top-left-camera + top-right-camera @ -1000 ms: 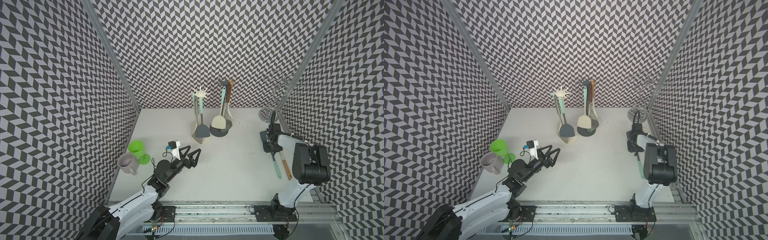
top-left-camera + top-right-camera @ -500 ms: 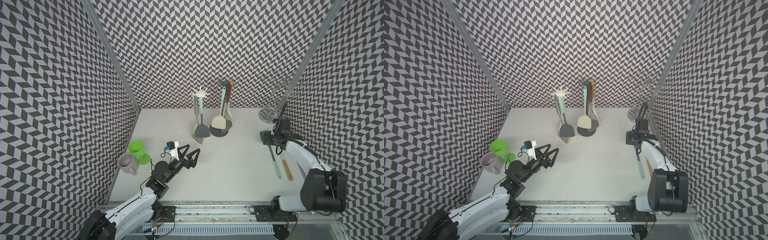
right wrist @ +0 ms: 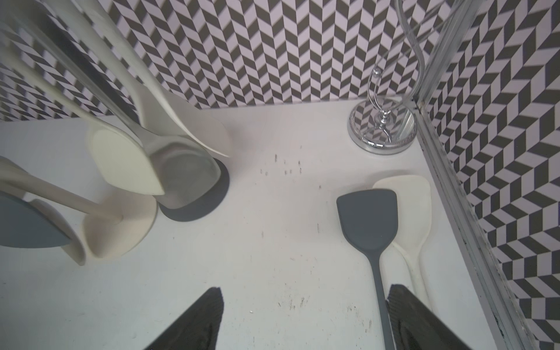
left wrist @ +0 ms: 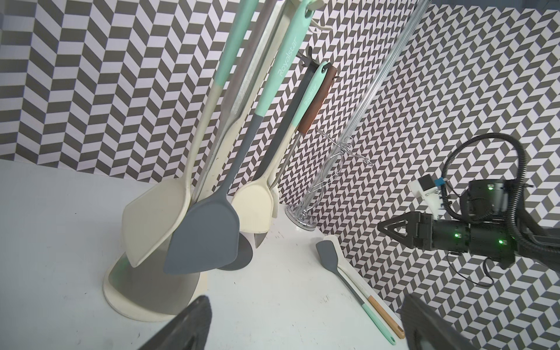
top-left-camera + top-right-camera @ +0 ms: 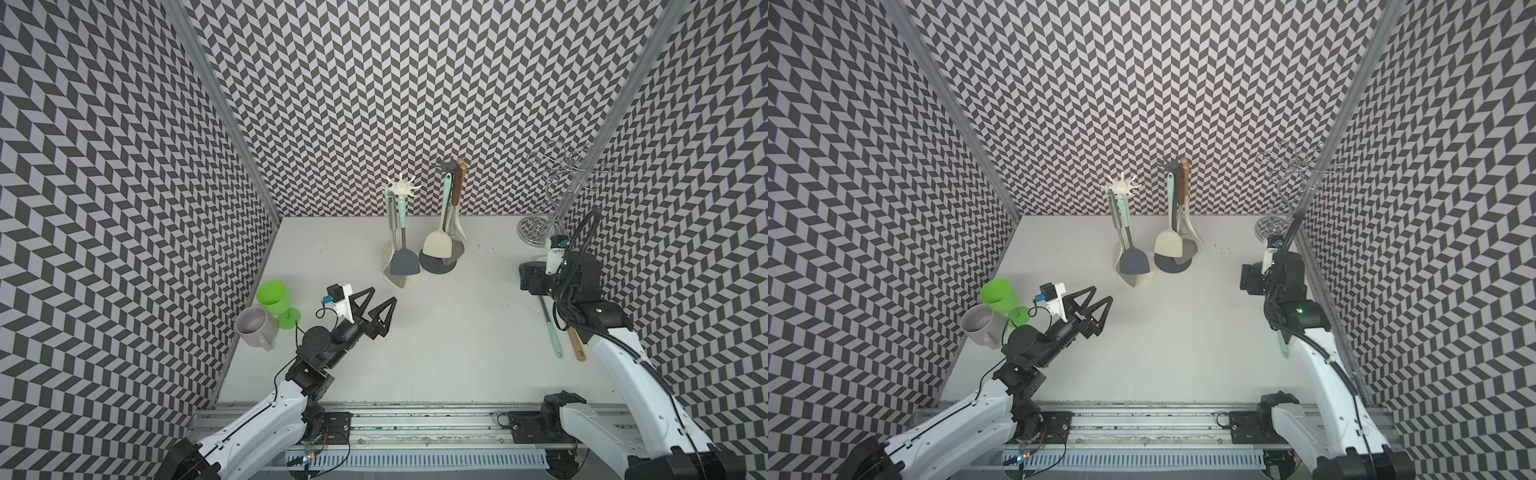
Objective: Take the spatula off the kitchen utensil rack
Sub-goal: Place the spatula at the center of the board, then take off the spatula from the rack.
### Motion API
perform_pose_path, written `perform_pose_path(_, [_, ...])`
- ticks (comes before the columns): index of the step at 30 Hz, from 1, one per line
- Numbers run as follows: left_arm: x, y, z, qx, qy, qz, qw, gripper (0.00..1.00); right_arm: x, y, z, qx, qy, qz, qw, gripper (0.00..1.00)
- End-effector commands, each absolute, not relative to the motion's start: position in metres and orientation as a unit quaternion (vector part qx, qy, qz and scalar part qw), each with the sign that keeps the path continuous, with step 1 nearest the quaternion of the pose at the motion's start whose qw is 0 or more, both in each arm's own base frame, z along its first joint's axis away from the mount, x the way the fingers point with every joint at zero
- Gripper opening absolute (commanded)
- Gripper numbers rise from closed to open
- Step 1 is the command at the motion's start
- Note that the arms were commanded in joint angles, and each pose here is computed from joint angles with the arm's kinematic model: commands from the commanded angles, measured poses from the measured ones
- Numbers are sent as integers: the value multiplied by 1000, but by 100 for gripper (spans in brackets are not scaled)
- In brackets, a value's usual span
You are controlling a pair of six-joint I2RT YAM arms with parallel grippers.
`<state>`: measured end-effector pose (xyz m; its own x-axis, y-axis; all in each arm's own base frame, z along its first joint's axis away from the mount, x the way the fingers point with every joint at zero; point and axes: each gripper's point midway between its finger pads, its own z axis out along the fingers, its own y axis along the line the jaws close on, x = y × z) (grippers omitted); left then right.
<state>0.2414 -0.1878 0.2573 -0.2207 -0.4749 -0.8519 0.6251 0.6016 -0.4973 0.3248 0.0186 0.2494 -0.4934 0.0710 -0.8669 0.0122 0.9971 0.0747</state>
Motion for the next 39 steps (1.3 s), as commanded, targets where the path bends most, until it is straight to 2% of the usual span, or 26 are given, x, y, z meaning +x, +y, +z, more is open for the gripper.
perform_pose_path(1, [239,-185,260,59,641,-435,630,99,321,20,267,181,818,133,530,100])
perform_pose_path(8, [237,-181,263,55,633,-434,638,99,299,84,274,133,759,359,526,100])
perform_pose_path(21, [256,-195,235,68,673,-408,613,99,286,125,251,108,706,525,463,100])
perform_pose_path(23, [258,-197,233,70,676,-406,611,99,278,133,254,56,692,534,483,100])
perform_pose_path(29, [264,-200,227,71,689,-396,603,99,272,132,247,1,679,503,535,100])
perform_pose_path(39, [273,-208,213,73,709,-389,583,99,258,158,215,-79,696,473,535,97])
